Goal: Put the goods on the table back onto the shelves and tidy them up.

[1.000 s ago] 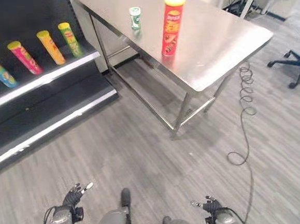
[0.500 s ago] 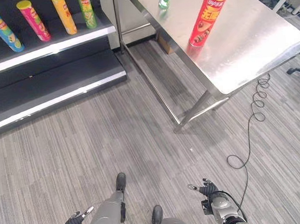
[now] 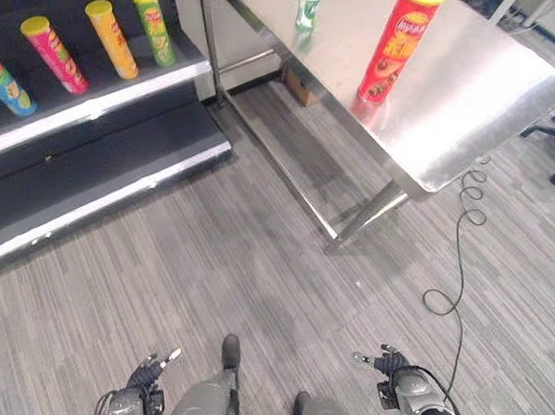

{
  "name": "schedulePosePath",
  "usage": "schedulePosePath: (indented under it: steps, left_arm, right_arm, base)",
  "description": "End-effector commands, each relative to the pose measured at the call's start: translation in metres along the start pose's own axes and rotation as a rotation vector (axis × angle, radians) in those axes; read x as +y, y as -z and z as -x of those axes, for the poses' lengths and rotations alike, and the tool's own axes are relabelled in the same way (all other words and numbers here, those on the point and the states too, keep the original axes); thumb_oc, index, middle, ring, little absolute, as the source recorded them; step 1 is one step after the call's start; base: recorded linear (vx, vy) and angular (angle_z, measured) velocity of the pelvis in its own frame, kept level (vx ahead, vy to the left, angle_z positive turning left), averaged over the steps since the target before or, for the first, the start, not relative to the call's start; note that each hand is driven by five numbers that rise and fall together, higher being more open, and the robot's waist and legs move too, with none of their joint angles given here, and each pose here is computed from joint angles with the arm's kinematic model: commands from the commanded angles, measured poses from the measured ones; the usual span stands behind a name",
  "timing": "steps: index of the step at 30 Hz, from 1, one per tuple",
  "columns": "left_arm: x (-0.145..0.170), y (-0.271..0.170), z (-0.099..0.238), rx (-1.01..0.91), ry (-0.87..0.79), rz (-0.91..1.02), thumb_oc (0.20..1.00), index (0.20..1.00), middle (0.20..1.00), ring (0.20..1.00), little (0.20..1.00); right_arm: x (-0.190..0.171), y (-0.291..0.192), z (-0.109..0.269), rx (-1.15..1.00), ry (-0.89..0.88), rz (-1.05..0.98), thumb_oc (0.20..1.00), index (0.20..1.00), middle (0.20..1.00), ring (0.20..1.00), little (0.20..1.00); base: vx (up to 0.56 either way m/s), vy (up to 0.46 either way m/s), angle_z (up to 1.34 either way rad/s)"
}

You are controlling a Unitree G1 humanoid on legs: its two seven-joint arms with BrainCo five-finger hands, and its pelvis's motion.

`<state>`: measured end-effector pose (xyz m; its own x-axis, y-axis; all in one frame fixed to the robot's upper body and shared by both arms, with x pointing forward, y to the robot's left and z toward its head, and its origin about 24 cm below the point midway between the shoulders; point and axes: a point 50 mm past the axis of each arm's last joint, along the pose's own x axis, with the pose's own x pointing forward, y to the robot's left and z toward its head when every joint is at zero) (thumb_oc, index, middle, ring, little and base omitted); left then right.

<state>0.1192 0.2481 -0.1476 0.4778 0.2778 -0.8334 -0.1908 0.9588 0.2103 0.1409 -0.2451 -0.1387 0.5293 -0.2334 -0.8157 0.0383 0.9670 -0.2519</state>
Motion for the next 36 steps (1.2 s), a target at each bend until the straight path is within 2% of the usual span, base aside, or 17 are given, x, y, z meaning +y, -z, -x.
schedulePosePath:
  steps: [1, 10, 20, 27, 36]
  left_arm:
    - [0.021, -0.005, 0.001, -0.03, -0.044, -0.047, 1.0, 1.0, 1.0, 1.0, 1.0]
    - [0.009, -0.01, 0.0, -0.058, 0.003, -0.089, 1.0, 1.0, 1.0, 1.0, 1.0]
    - [-0.003, -0.015, -0.001, -0.081, 0.041, -0.149, 1.0, 1.0, 1.0, 1.0, 1.0]
    - [-0.005, -0.017, -0.001, -0.09, 0.056, -0.159, 1.0, 1.0, 1.0, 1.0, 1.0]
    - [-0.011, -0.023, -0.001, -0.105, 0.076, -0.171, 1.0, 1.0, 1.0, 1.0, 1.0]
  right_arm:
    - [-0.011, -0.019, 0.0, -0.094, 0.031, -0.017, 1.0, 1.0, 1.0, 1.0, 1.0]
    - [-0.028, -0.024, 0.001, -0.116, 0.093, -0.011, 1.0, 1.0, 1.0, 1.0, 1.0]
    - [-0.049, 0.034, 0.01, 0.111, 0.183, -0.007, 1.0, 1.0, 1.0, 1.0, 1.0]
    - [-0.048, 0.054, 0.015, 0.176, 0.166, 0.009, 1.0, 1.0, 1.0, 1.0, 1.0]
    - [-0.044, 0.05, 0.013, 0.184, 0.153, 0.026, 1.0, 1.0, 1.0, 1.0, 1.0]
  base:
    - [0.3, 0.14, 0.17]
    - [0.28, 0.019, 0.22]
    - [0.2, -0.083, 0.3]
    - [0.13, -0.105, 0.14]
    - [0.12, 0.037, -0.03]
